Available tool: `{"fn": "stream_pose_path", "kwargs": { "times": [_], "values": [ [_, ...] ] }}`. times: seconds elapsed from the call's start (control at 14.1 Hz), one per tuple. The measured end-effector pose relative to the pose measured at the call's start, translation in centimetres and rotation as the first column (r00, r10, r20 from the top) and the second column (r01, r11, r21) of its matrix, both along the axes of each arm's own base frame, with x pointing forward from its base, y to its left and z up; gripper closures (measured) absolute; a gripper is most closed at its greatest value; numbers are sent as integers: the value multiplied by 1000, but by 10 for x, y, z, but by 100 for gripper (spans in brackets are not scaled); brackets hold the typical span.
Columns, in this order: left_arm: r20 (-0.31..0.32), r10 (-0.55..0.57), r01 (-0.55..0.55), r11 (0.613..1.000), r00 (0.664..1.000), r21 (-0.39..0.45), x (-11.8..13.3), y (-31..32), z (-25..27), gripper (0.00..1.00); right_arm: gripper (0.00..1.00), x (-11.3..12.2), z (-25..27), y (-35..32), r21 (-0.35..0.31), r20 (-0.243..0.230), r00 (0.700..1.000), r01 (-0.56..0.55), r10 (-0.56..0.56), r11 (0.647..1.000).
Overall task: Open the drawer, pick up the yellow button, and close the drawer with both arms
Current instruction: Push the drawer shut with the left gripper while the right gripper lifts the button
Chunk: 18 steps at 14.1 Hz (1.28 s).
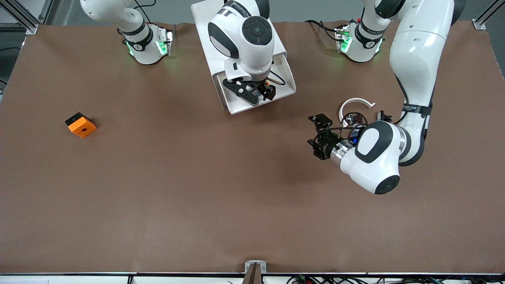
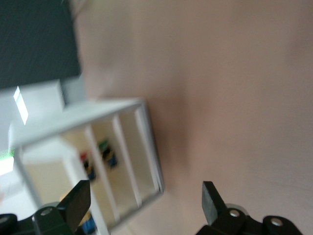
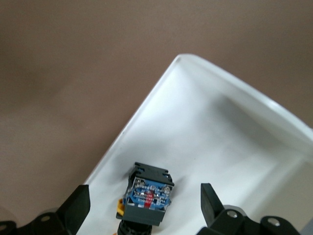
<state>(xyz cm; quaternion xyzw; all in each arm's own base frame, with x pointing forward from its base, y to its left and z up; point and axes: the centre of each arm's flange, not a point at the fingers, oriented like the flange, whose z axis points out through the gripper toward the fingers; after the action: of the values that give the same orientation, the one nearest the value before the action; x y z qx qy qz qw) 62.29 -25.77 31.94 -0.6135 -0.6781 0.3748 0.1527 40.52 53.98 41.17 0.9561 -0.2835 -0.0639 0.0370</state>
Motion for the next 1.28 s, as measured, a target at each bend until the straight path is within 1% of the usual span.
{"fn": "stream_pose_path", "kwargs": {
  "times": [0.07,0.14,0.21,0.28,0.36,0.5,0.71,0.92,1.14,1.28],
  "values": [
    [54,-66,66,998,996,-5,0,3,11,0,0,-3,-4,3,-4,-3,1000,-7,7,1000],
    [90,-111,112,994,990,-5,-1,4,20,0,0,-6,-6,6,-7,-5,1000,-12,12,1000],
    [121,-155,157,988,980,-1,-1,6,27,0,10,-8,-7,7,-8,-6,1000,-14,14,1000],
    [152,-208,210,978,966,1,-1,8,31,0,23,-8,-7,7,-8,-6,1000,-14,14,1000],
    [184,-260,266,964,948,-8,-1,10,37,0,34,-7,-7,6,-8,-5,1000,-14,14,1000],
    [248,-350,371,928,903,-42,-1,13,50,0,51,-6,-5,6,-6,-3,1000,-12,12,1000],
    [345,-484,534,843,805,-64,-5,13,77,0,52,-5,-5,6,-5,-1,1000,-10,10,1000],
    [393,-586,657,751,708,-65,-19,-2,88,0,52,-3,-4,4,-6,0,1000,-7,7,1000],
    [442,-675,759,650,592,-24,-44,-34,77,0,52,6,-1,-1,-1,7,1000,7,-7,1000],
    [477,-702,799,601,529,-2,-63,-42,68,0,52,17,7,-8,0,8,1000,25,-25,1000]
  ]
}}
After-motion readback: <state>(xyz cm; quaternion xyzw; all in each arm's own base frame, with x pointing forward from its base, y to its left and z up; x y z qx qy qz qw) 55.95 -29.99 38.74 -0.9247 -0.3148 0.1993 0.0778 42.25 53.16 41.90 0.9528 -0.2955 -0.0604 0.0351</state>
